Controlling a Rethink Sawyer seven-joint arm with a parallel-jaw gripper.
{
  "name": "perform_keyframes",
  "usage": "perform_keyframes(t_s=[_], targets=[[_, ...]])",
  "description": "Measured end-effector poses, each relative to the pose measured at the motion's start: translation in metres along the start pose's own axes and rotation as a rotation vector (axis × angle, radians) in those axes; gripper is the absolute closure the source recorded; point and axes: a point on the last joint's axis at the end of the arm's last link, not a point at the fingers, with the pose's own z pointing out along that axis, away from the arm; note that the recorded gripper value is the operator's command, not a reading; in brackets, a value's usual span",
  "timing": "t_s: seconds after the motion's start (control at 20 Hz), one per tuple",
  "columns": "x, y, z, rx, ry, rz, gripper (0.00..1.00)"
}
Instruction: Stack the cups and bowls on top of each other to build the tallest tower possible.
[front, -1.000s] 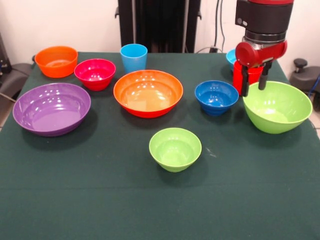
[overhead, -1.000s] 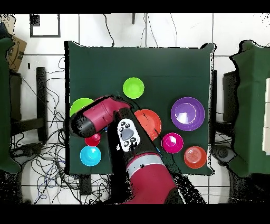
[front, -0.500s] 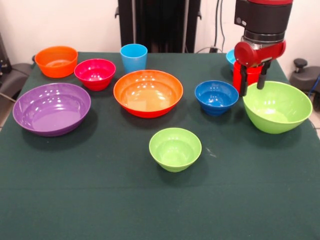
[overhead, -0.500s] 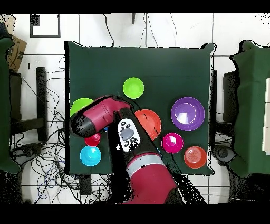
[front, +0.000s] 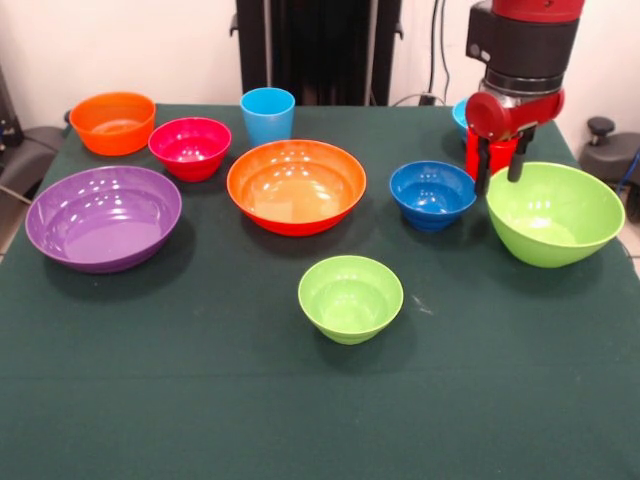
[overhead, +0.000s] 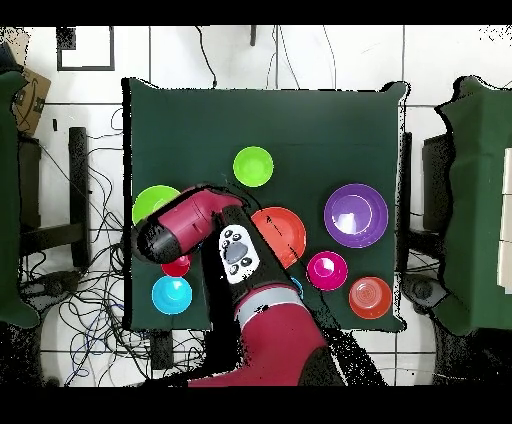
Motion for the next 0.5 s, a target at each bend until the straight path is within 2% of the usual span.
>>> perform_keyframes(t_s=[0.5], targets=[[0.018,0.002,0.019,-0.007,0.036,-0.018,0.00]])
